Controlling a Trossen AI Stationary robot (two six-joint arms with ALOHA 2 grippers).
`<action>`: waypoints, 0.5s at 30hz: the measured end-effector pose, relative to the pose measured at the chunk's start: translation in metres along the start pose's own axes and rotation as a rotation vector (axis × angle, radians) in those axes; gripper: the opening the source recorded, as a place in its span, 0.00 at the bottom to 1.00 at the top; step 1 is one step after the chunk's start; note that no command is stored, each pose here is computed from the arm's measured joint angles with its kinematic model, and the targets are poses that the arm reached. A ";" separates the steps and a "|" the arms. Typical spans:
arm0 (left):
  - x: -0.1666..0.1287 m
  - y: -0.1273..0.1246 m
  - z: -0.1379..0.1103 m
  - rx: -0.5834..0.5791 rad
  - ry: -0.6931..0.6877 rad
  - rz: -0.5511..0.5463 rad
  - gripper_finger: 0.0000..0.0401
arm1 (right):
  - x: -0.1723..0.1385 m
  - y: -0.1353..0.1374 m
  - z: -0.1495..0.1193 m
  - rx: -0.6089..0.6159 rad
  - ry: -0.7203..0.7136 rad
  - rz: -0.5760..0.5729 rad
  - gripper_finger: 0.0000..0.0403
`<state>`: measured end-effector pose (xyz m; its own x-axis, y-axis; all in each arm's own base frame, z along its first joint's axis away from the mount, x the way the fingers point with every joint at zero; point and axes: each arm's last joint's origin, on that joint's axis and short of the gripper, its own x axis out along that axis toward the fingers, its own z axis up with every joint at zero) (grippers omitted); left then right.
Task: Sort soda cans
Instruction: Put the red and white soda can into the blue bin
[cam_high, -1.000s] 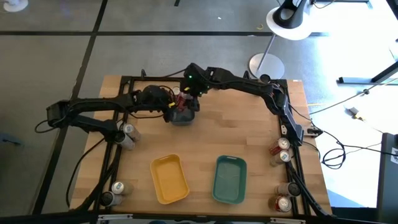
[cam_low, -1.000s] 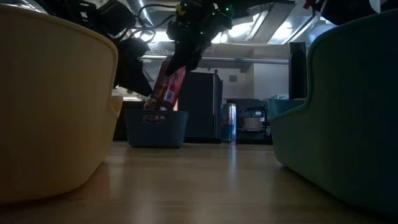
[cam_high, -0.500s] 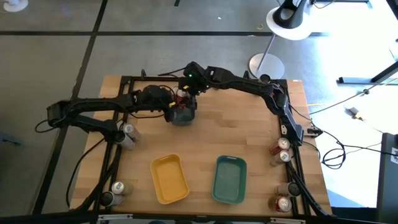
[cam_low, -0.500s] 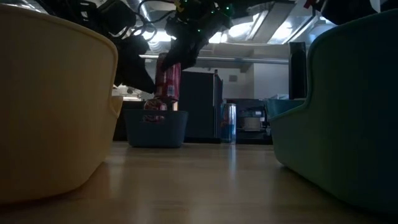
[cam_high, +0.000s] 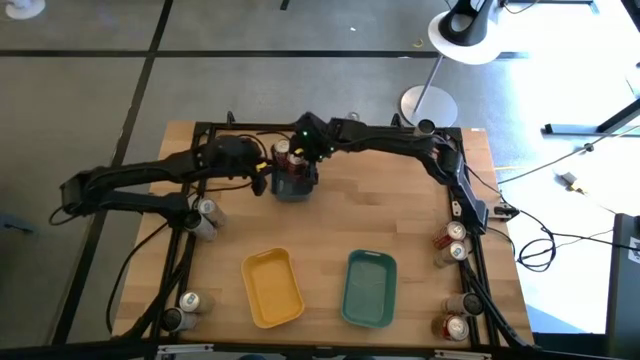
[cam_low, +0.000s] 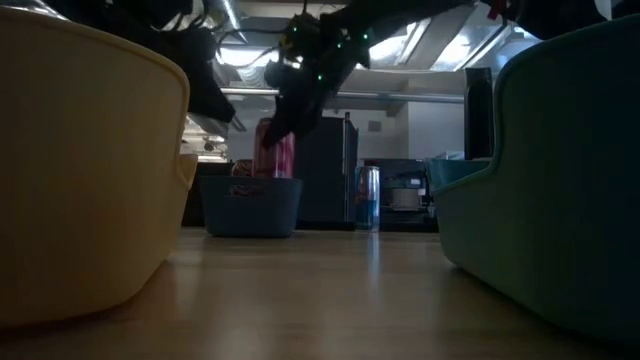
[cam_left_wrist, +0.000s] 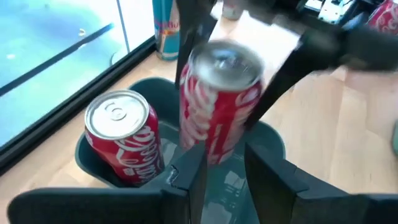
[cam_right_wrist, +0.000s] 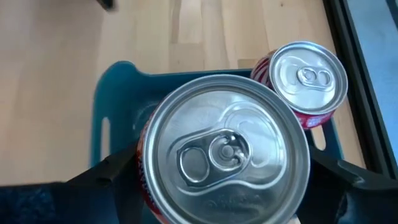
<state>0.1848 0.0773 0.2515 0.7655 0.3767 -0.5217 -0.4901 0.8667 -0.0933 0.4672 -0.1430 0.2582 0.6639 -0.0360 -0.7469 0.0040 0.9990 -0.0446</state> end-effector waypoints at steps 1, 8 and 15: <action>-0.001 0.000 0.000 0.001 -0.003 0.000 0.25 | 0.003 0.000 -0.002 -0.001 -0.003 -0.003 0.73; 0.000 0.000 -0.001 -0.003 0.004 0.005 0.25 | 0.021 -0.003 -0.020 -0.008 0.018 -0.083 0.73; 0.000 0.000 0.000 -0.003 0.003 0.005 0.25 | 0.033 -0.009 -0.035 0.001 0.019 -0.146 0.73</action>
<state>0.1842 0.0773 0.2513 0.7619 0.3797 -0.5248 -0.4949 0.8639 -0.0934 0.4632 -0.1542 0.2107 0.6422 -0.1814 -0.7448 0.1002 0.9831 -0.1530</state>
